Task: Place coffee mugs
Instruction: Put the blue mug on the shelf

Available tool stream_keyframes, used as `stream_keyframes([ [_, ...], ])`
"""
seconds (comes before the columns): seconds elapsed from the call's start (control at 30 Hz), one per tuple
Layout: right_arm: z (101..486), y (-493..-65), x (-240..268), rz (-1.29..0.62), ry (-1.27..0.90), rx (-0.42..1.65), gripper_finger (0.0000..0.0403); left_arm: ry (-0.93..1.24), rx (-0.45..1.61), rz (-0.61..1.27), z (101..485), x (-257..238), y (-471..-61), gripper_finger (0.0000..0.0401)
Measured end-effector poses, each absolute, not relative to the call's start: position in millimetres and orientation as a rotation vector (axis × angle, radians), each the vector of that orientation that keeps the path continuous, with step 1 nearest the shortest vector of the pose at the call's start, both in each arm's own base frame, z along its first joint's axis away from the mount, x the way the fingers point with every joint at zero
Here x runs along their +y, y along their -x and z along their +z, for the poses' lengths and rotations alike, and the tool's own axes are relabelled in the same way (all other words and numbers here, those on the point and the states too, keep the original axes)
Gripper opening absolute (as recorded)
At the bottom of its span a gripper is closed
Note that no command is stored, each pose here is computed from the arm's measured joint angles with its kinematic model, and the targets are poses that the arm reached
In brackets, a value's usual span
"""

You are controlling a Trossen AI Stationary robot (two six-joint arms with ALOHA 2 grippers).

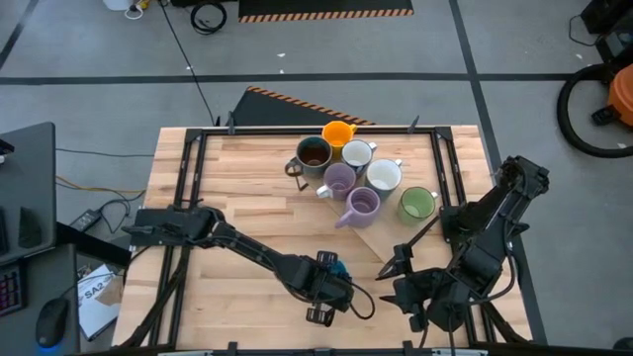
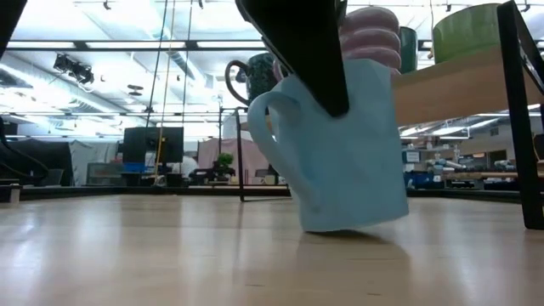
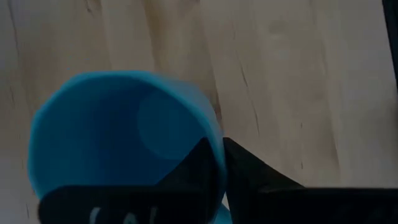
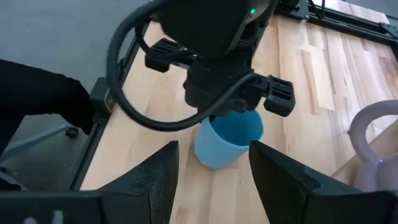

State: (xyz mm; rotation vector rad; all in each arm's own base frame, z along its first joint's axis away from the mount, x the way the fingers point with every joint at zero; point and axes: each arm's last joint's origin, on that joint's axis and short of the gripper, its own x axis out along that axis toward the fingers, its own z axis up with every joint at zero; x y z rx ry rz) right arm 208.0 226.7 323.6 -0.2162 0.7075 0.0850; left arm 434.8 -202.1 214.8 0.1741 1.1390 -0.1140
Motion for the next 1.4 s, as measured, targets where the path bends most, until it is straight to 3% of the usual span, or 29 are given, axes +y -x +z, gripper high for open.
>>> stream_keyframes([
  [0.27, 323.9, -207.2, 227.6, 0.082, 0.216, 0.701, 0.0201, -0.173, 1.131, -0.114, 215.1, -202.5, -435.3, 0.0044],
  [0.53, 323.9, -207.0, 227.8, 0.083, 0.217, 0.700, 0.0201, -0.189, 1.083, -0.113, 217.1, -203.5, -439.0, 0.0140],
  [0.67, 323.9, -207.1, 227.7, 0.083, 0.218, 0.701, 0.0201, -0.193, 1.058, -0.109, 219.8, -203.7, -440.2, 0.0164],
  [0.9, 323.9, -207.1, 227.6, 0.083, 0.224, 0.700, 0.0201, -0.281, 0.950, -0.057, 248.6, -207.6, -431.1, 0.0167],
  [1.13, 323.4, -204.8, 228.8, 0.087, 0.228, 0.705, 0.0201, -0.327, 1.013, -0.054, 248.3, -236.4, -403.7, 0.0164],
  [1.4, 324.3, -205.4, 229.7, 0.086, 0.215, 0.692, 0.0201, -0.336, 0.979, 0.043, 248.1, -258.8, -378.1, 0.0133],
])
